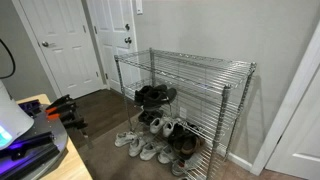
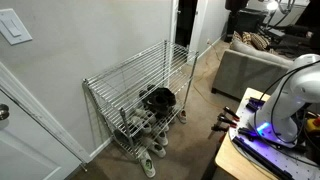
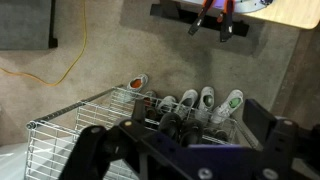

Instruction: Move the black shoes to the rack above them

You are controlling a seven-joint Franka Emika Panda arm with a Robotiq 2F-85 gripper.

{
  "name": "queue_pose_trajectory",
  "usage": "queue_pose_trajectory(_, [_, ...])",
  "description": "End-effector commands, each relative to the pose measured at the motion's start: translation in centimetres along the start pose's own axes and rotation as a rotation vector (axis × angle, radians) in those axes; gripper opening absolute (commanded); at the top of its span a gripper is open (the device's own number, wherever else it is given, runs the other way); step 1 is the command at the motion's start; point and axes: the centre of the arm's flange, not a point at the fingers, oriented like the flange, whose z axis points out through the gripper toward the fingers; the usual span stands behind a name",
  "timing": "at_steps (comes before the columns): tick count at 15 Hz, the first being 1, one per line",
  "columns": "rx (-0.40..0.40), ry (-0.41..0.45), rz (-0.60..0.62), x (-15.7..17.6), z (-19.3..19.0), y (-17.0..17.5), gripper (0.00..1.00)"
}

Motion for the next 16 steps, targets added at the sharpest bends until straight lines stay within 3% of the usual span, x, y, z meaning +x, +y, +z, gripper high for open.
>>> queue_pose_trajectory(1, [0.000, 0.000, 0.000, 0.0, 0.0, 0.0, 1.00])
queue_pose_trajectory(10, [0.000, 0.000, 0.000, 0.0, 0.0, 0.0, 1.00])
queue_pose_trajectory(12, [-0.013, -0.007, 0.008, -0.9, 1.4, -0.3, 1.00])
queue_pose_trajectory(16, [0.063, 0.099, 0.062, 0.3, 6.3, 0.3, 1.00])
